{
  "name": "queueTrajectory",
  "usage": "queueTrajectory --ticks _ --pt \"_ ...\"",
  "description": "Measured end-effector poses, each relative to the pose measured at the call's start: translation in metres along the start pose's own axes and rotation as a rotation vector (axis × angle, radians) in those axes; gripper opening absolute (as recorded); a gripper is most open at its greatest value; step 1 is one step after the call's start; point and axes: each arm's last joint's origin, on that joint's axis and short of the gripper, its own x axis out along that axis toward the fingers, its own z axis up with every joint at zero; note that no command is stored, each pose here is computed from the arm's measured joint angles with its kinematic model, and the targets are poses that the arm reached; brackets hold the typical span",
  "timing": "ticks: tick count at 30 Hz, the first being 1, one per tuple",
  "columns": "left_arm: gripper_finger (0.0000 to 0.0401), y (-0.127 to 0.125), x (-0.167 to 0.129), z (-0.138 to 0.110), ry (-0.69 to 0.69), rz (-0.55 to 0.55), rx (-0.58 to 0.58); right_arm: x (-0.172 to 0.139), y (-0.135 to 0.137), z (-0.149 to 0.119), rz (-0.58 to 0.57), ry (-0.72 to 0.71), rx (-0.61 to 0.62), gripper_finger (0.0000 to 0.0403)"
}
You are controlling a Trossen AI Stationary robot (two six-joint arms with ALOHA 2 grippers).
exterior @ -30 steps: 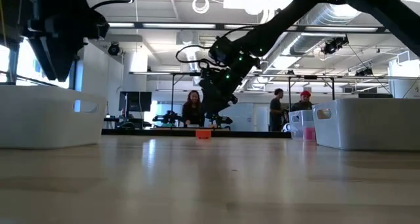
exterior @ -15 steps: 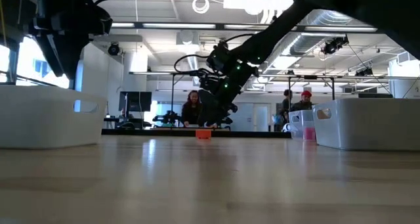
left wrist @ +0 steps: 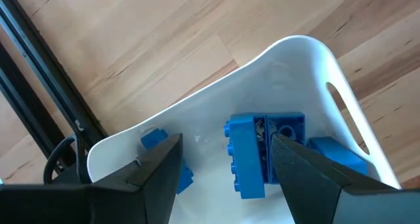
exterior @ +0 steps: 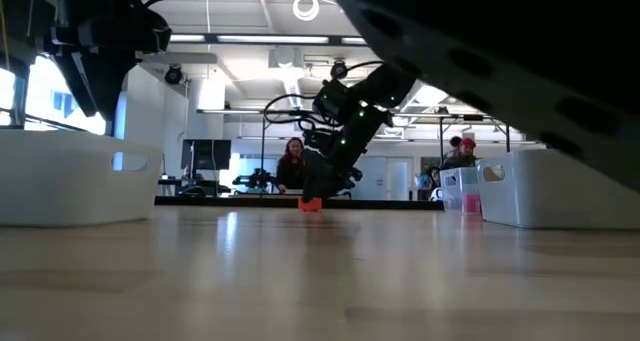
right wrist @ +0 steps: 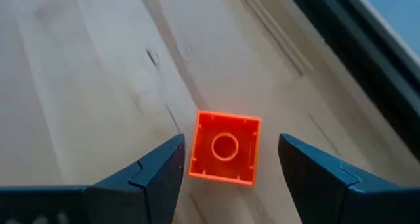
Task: Sort & place blocks by color
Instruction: Put the orange game piece into the gray bin
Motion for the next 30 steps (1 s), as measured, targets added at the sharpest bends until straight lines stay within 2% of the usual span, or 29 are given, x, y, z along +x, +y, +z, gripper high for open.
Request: queueTrajectory --ticks 8,16,24,30 --pt "0.0220 -0.0001 0.0000 -0.0001 0.003 -0.002 0.035 0.0030 -0.0001 -0.0066 0.019 0.053 0.012 0.0190" --pt "0.0220 -0.0002 0.0000 0.0000 0.003 -0.002 0.037 0.0030 0.0005 -0.0067 0.035 0.054 -0.004 0.0170" --pt "0.0220 -0.0002 0.0000 0.0000 0.003 -0.003 0.042 0.0031 -0.0005 -0.0043 0.015 0.029 -0.063 0.0193" --pt "0.0220 -0.0003 0.0000 0.0000 0.003 -0.003 0.042 0.0025 -0.0074 -0.0039 0.047 0.020 -0.044 0.0218"
